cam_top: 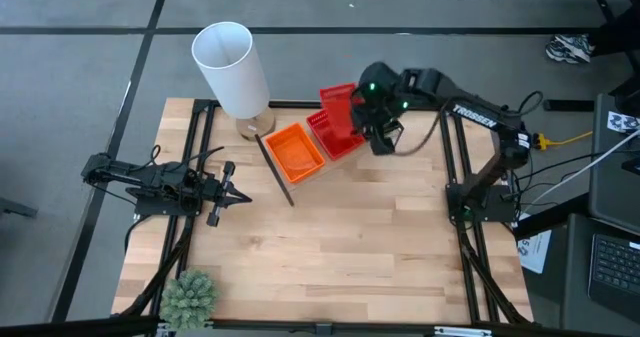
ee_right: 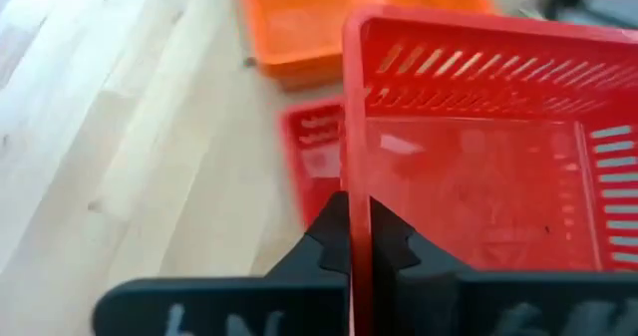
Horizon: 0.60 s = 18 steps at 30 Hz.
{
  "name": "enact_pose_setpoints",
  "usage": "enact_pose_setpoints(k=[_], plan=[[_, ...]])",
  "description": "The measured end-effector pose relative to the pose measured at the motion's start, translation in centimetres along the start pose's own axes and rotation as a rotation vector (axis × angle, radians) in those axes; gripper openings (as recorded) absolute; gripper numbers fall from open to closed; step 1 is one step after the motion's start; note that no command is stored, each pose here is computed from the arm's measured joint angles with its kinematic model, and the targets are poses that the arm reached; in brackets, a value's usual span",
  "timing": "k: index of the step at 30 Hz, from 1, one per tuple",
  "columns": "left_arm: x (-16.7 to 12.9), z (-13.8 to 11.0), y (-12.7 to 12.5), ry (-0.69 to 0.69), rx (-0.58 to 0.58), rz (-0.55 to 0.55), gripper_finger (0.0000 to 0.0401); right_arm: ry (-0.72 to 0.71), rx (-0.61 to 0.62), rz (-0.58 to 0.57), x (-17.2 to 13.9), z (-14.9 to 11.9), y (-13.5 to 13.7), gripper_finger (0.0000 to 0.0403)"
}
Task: Stack baskets on shelf by color
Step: Stack the red basket on top of the other stacked red baskets on the shelf
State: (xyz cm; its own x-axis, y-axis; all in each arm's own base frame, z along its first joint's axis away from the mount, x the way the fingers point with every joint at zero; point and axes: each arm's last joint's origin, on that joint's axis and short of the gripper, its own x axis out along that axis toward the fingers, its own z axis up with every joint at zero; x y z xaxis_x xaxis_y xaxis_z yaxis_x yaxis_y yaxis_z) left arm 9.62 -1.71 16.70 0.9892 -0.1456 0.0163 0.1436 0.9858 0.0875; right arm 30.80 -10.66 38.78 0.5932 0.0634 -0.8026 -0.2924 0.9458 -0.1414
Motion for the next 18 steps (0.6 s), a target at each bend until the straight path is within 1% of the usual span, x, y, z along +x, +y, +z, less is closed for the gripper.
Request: enact_pose_setpoints(k=[2,6,18], plan=[[0.0,0.0,0.0,0.000,0.000,0.000,0.0000,-0.003,-0.044,0.013,0.9,-0.3,0.8,0.0000],[0.0,0.0,0.0,0.000,0.000,-0.001,0.0000,-0.023,-0.108,0.008,1.5,-0.8,1.9,0.0000],[0.0,0.0,0.0,0.000,0.000,-0.001,0.0000,-0.033,-0.122,0.002,3.5,-1.7,2.1,0.0000]])
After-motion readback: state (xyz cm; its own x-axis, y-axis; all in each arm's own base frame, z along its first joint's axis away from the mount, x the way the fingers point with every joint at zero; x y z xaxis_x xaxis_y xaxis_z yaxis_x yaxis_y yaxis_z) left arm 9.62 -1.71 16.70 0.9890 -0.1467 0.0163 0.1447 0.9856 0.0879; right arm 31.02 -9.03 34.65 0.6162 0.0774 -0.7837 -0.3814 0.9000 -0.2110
